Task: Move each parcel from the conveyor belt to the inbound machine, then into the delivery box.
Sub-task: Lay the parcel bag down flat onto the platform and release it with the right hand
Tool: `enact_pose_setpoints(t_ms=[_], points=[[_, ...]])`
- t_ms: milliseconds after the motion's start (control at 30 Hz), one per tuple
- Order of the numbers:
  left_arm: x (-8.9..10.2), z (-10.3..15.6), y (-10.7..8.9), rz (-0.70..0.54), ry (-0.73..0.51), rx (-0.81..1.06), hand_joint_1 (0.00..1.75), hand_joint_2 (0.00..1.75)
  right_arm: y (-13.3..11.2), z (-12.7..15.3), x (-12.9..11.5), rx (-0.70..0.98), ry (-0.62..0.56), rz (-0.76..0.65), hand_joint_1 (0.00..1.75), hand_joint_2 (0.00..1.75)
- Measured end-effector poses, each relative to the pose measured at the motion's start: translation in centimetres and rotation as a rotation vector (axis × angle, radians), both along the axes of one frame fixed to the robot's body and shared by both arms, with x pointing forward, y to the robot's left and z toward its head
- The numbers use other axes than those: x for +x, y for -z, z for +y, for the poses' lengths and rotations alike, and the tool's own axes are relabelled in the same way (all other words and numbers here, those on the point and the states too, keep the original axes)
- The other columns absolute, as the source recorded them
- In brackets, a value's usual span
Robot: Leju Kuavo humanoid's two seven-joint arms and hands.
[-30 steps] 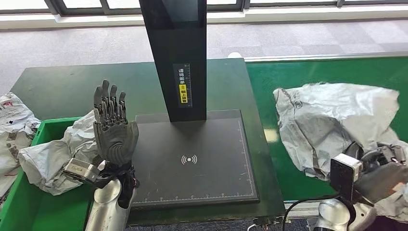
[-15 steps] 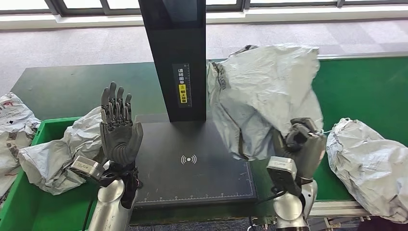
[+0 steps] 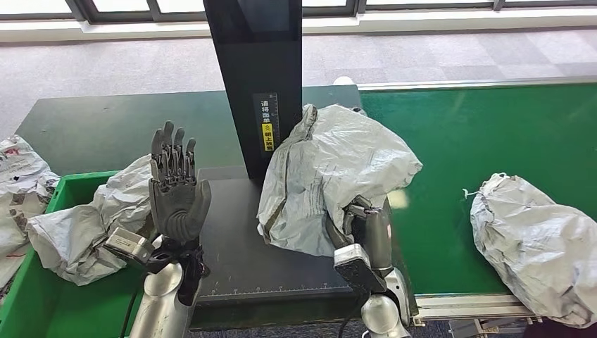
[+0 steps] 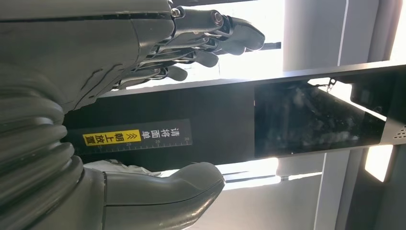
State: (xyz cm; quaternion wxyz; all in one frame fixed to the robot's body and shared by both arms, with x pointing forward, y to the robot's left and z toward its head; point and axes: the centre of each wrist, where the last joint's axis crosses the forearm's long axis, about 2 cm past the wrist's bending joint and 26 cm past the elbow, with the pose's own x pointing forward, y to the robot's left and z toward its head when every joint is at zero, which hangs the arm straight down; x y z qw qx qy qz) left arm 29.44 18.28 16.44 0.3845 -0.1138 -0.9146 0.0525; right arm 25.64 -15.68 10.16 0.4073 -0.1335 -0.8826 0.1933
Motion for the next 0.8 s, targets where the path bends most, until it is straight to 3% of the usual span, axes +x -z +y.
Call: enact_pose_setpoints(t_ms=[433,800], points=[[0.0,0.0,0.1,0.003,0.001,0.001,0.0,1.75,1.5,0.4,-0.5,-0.016,-0.101,0.097,1.75,1.75],[0.0,-0.1,0.2,0.008,0.011,0.003,0.0,1.75,2.6,1.8,-0.4,0.025,-0.356,0.241,1.75,1.75]])
